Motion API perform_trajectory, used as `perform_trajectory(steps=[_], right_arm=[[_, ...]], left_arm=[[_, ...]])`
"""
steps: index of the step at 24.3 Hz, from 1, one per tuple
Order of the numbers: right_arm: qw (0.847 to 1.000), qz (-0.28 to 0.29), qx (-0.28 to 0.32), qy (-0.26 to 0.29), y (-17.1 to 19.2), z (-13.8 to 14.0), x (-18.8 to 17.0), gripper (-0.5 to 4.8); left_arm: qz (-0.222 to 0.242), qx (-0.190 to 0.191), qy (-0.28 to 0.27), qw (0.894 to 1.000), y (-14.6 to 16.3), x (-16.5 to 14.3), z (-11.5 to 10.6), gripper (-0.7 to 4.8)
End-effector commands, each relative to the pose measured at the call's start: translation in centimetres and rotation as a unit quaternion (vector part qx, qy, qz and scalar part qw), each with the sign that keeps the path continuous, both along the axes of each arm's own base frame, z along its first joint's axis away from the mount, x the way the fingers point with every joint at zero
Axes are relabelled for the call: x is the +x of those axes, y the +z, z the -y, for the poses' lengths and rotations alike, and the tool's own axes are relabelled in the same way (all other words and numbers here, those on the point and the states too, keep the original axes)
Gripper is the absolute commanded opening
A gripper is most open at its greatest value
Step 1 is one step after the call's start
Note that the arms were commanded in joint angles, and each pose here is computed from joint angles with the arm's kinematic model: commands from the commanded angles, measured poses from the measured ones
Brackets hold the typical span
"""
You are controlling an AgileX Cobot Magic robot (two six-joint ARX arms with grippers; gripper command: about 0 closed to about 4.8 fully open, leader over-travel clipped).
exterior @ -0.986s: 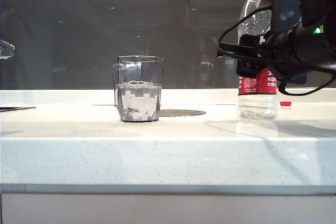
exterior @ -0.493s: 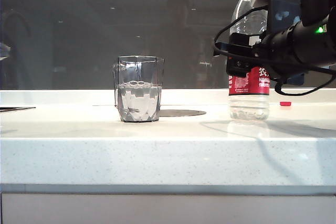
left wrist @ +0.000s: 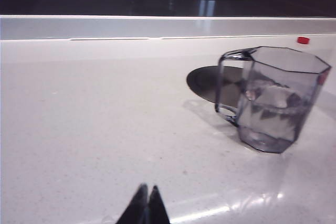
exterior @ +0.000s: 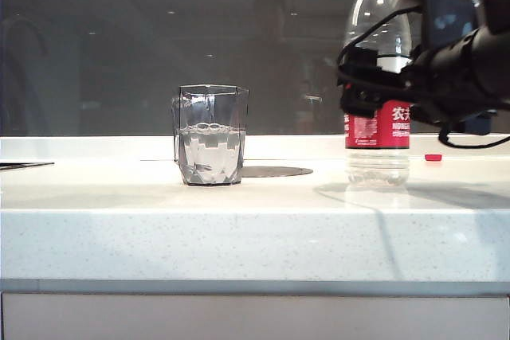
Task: Pick up the mineral water bottle on the table and pour water into the mug until it's half full.
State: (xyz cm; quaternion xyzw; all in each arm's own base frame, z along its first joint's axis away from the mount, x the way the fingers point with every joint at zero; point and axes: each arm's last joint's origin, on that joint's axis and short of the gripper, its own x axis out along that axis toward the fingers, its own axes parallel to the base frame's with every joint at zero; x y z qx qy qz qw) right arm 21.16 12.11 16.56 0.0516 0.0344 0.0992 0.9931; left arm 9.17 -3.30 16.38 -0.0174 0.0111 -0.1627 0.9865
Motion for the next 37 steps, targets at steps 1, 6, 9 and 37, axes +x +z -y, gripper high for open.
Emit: perform_trajectory(steps=[1, 6, 9, 37], right_arm=[[1.000, 0.025, 0.018, 0.004, 0.9, 0.5, -1.1, 4.79], [0.999, 0.039, 0.021, 0.018, 1.6, 0.2, -2.4, 4.79], [0.999, 0.030, 0.015, 0.008, 1.6, -0.4, -3.0, 4.79], [0.998, 0.049, -0.013, -0.035, 5.9, -2.7, -13.7, 3.71]], left_arm=[[0.004, -0.001, 0.000, 1.000, 0.2, 0.0, 0.0, -0.04], [0.004, -0.001, 0.006, 1.000, 0.2, 0.0, -0.1, -0.04], [0.004, 0.000, 0.030, 1.000, 0.1, 0.2, -0.6, -0.04], [0.004, 0.000, 0.143, 0.990, 0.2, 0.5, -2.8, -0.04]])
